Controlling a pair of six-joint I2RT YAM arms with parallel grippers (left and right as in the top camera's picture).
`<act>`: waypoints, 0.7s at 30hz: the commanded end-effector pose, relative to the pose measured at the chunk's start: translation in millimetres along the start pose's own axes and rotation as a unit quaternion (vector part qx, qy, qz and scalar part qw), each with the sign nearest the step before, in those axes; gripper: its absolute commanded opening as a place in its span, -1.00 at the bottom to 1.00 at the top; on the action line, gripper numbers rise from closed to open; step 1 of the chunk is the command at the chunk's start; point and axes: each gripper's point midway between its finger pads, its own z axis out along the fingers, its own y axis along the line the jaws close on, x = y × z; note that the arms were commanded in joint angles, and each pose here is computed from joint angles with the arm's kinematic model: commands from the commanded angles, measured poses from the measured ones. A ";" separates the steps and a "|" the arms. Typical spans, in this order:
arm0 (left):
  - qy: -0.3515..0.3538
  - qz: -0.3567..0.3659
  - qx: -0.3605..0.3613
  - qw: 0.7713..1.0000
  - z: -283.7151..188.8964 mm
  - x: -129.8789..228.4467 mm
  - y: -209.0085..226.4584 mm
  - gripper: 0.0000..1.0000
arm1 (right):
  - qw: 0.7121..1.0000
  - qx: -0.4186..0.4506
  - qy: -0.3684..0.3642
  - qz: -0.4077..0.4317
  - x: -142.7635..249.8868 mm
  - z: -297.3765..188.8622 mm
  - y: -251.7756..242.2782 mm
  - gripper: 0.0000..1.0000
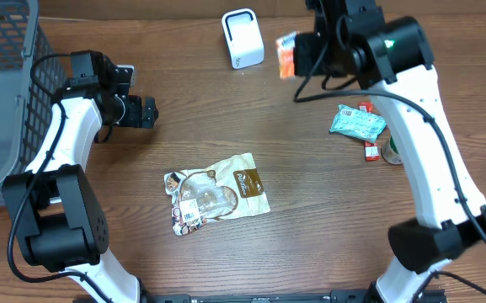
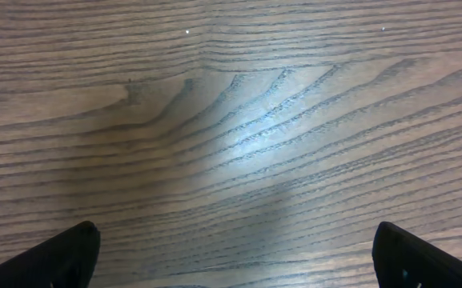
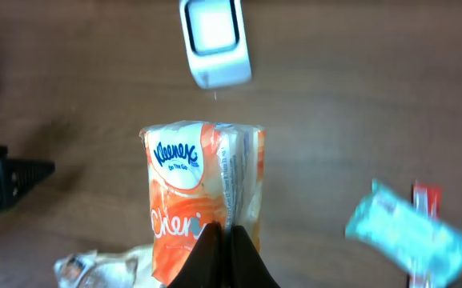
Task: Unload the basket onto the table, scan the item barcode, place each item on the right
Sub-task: 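Lift the tissue pack and hold it against the white scanner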
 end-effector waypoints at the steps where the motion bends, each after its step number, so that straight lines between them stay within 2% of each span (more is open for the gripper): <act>1: -0.028 0.012 -0.002 1.000 -16.5 -16.2 -3.8 1.00 | 0.998 0.009 -0.007 -0.067 -10.5 26.2 0.9 -0.93; 10: -0.028 0.012 -0.002 1.000 -16.5 -16.2 -3.9 1.00 | 0.967 0.128 -0.064 -0.209 -45.9 91.2 -1.6 -0.93; 21: -0.028 0.012 -0.002 1.000 -16.5 -16.2 -3.9 1.00 | 0.895 0.248 -0.097 -0.358 -64.1 182.2 8.9 -0.93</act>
